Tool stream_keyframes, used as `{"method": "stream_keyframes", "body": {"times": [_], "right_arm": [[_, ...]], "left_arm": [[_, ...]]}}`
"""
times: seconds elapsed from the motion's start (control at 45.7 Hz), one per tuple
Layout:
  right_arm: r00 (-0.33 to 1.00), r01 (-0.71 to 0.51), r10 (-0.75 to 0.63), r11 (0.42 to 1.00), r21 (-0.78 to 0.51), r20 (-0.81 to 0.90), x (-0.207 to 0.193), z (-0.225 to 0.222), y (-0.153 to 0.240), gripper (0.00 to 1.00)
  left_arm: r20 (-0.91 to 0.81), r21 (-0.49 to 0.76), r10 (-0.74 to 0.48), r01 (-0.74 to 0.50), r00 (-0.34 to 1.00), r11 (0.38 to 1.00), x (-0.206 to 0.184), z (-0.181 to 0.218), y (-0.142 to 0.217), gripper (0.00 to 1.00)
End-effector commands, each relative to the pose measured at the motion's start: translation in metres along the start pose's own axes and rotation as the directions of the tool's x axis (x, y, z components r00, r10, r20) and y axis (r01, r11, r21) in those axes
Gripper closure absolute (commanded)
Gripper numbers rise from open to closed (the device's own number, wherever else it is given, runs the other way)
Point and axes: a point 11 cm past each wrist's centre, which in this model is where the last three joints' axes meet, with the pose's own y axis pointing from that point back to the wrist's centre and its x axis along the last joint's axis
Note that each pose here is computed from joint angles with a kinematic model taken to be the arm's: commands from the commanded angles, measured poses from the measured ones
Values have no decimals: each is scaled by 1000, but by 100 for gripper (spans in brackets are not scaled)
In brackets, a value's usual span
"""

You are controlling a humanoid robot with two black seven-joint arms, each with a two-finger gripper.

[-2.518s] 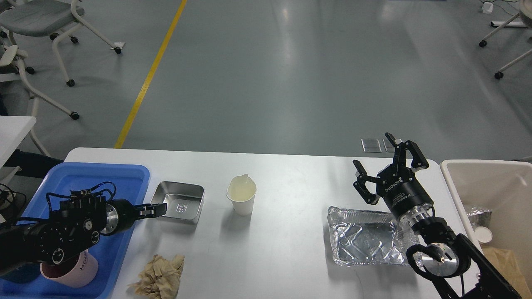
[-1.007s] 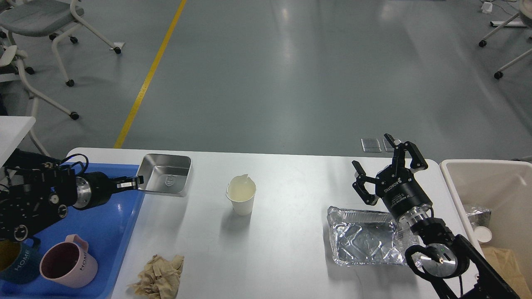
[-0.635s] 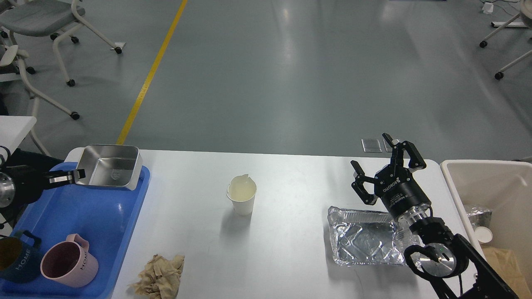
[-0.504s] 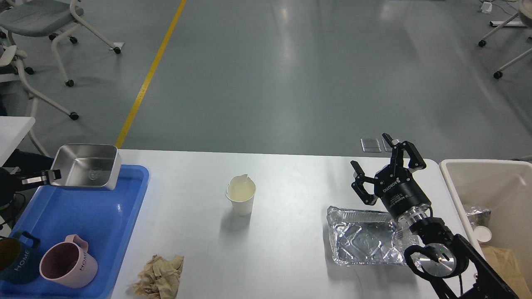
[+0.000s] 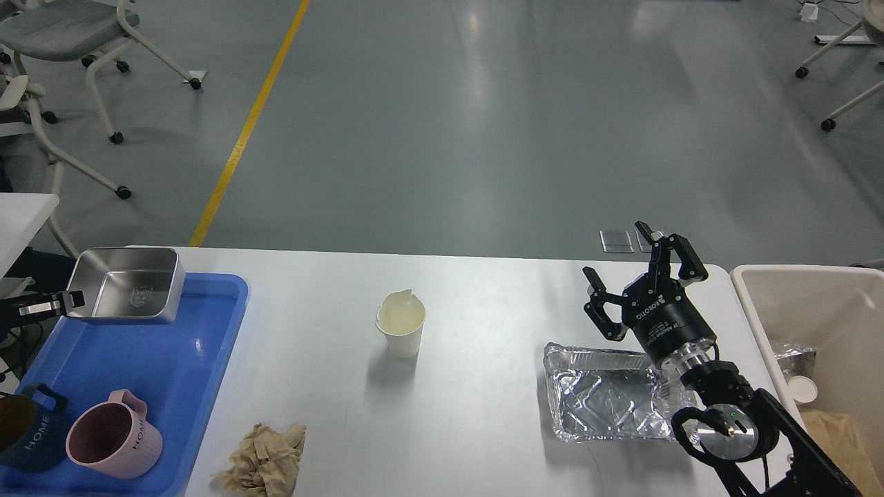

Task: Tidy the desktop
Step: 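Lift the steel tray and carry it onto the blue tray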

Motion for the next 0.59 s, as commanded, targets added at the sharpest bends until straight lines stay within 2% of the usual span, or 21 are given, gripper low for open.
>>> {"method": "stream_keyframes", "body": {"times": [0.0,0.263,0.569], "right_arm": [[1000,-4,4,1000,-3,0,1,1,2,0],[1000,-7,7,1000,-3,4,2,2,3,0],[1000,-8,8,1000,-4,6,2,3,4,0]], "left_arm": [[-9,28,-16,16,1000,999,-12,-6,-19,96],[-25,66,-23,25,999,997,-23,-18,-26,96],[-31,68,-46,48,998,997,-46,-9,-55,96]]}}
